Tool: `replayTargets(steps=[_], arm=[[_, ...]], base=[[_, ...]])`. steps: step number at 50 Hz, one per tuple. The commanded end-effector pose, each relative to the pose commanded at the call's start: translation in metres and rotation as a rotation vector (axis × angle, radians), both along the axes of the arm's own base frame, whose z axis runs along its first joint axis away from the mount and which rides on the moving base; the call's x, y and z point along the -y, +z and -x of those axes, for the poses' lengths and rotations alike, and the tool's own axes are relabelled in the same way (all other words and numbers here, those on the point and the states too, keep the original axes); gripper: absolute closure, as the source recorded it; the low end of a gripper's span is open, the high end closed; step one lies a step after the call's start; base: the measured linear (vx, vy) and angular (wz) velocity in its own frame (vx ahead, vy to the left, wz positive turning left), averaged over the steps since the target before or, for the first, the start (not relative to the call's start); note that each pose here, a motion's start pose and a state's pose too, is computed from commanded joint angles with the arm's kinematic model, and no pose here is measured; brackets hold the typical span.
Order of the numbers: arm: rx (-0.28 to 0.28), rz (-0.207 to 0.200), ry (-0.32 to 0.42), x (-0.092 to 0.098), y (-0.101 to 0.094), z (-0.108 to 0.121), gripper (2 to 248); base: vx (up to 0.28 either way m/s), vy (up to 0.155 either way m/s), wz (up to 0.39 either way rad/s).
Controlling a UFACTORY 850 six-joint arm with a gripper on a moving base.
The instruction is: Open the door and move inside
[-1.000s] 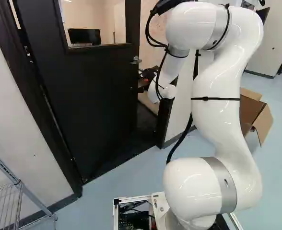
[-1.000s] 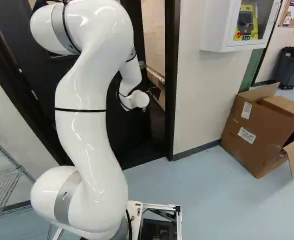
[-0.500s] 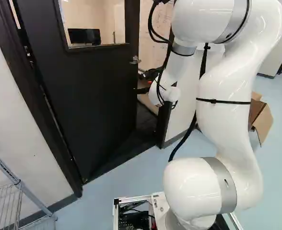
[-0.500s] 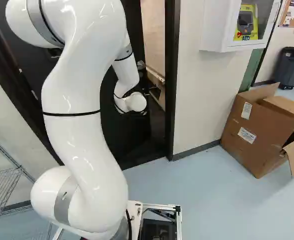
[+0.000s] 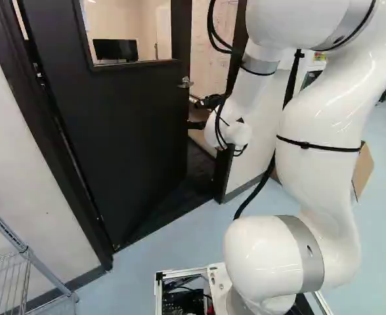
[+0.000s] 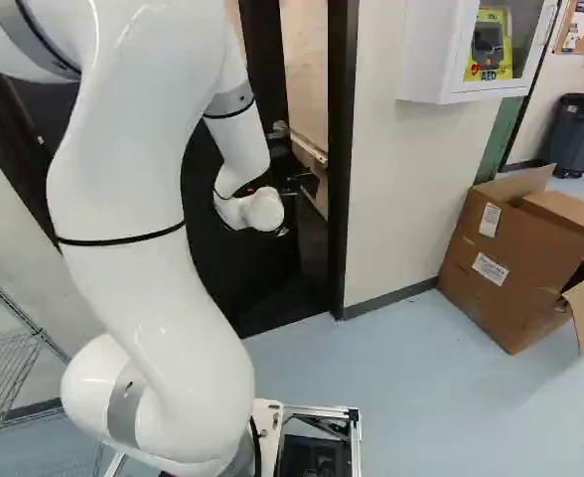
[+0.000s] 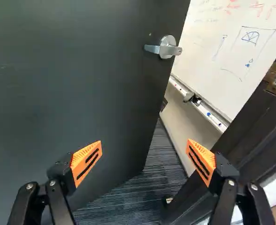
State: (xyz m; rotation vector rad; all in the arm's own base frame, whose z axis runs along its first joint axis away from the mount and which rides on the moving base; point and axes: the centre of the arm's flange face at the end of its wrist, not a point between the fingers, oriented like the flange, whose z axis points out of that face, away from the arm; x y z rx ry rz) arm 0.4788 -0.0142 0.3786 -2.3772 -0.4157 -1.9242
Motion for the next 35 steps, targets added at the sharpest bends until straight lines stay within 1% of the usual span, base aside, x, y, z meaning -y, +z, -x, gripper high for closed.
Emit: replayTargets(steps=[22, 35], arm=[[0.001, -0.049, -0.093, -0.005, 0.005, 0.042, 3], [-0.002, -0.075, -0.158, -0.004, 0.006, 0.068, 3]], base=[[0.0, 0.0, 0.0], [0.0, 0.0, 0.0]])
